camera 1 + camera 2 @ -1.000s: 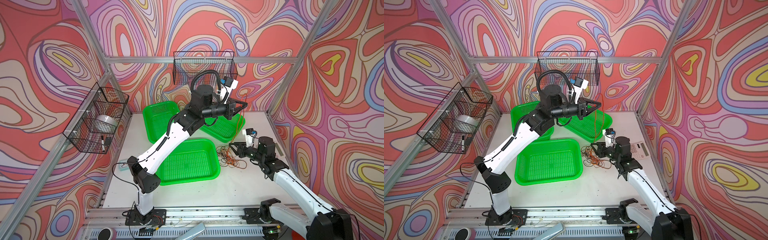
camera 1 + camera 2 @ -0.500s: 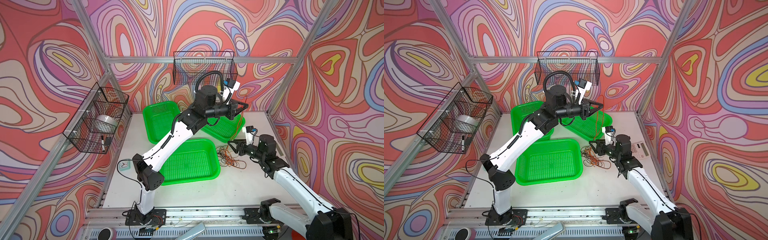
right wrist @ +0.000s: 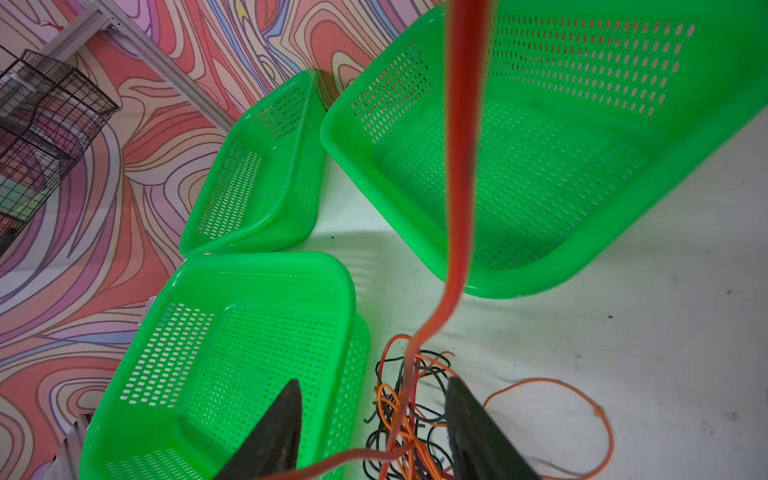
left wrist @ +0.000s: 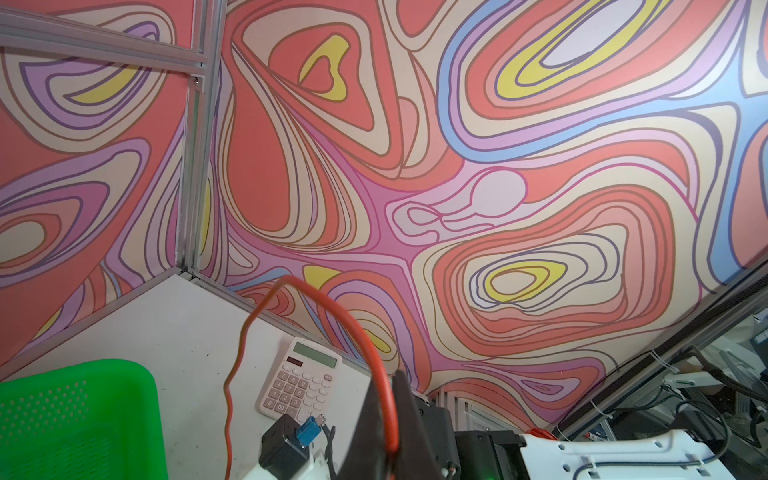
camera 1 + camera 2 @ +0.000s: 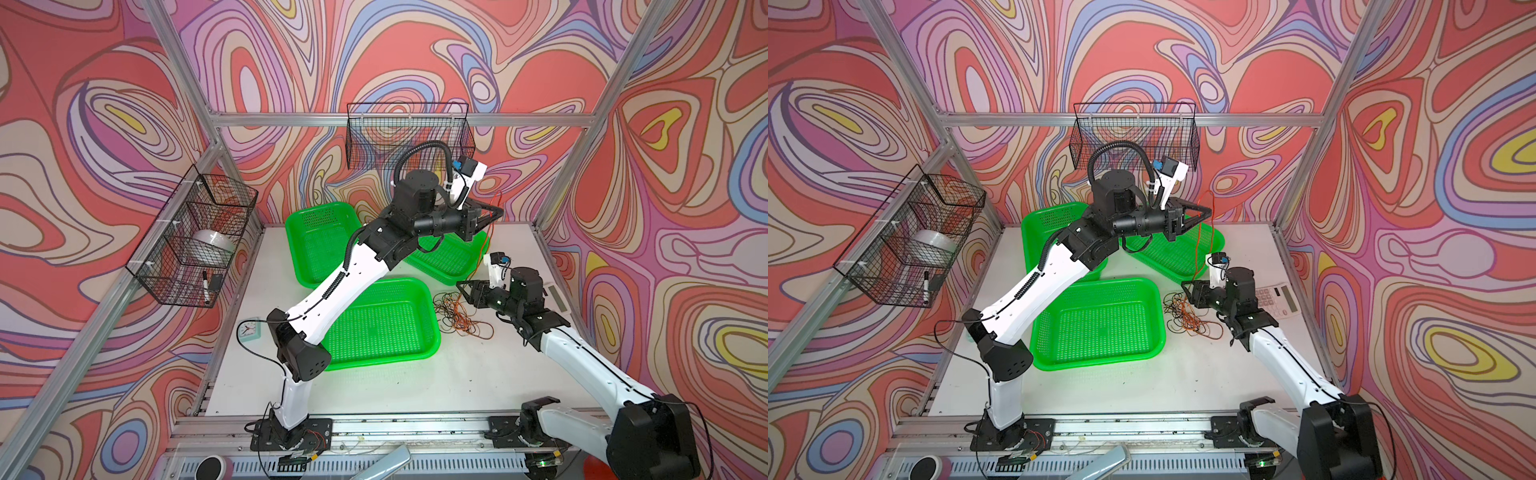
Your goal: Untangle the cables
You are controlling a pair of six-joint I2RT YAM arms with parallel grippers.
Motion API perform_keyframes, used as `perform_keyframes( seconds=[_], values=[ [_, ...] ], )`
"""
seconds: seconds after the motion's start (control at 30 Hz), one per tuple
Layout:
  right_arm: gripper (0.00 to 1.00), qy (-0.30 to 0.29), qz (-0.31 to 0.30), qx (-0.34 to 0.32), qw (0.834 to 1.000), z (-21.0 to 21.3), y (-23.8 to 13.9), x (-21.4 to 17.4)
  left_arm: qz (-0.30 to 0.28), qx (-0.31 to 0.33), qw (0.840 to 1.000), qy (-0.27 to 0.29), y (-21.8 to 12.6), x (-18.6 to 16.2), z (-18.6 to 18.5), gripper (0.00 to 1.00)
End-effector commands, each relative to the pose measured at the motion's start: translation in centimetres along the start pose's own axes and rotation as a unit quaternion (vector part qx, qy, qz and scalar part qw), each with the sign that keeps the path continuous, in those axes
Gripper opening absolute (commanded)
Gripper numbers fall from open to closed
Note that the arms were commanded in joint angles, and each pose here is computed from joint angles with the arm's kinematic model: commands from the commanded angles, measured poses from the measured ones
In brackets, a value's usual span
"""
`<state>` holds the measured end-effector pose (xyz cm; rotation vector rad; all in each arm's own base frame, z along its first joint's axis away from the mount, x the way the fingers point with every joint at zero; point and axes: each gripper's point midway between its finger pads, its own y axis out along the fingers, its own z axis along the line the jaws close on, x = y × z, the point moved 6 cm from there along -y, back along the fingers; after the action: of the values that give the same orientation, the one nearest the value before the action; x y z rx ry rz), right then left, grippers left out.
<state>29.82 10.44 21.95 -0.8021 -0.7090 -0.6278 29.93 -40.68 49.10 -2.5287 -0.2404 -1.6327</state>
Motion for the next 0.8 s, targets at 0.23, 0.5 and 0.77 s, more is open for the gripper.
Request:
perform_keyframes(
  seconds=[0.23, 0.5, 0.77],
  values=[
    [0.0, 0.036, -0.04, 0.035, 0.998, 1.1, 0.0, 1.6, 0.038, -0.003, 0.999, -0.009, 1.3, -1.8, 0.5, 0.0],
    [0.0, 0.074, -0.055, 0.044, 0.995, 1.8, -1.2, 2.3, 0.067, 0.075, 0.995, 0.025, -0.4, -2.2, 2.7, 1.0],
    [0.0, 0.096, -0.069, 0.028, 0.993, 2.1, -2.4, 3.7, 0.082, 0.17, 0.982, 0.027, -5.8, -4.2, 7.7, 0.98]
  ],
)
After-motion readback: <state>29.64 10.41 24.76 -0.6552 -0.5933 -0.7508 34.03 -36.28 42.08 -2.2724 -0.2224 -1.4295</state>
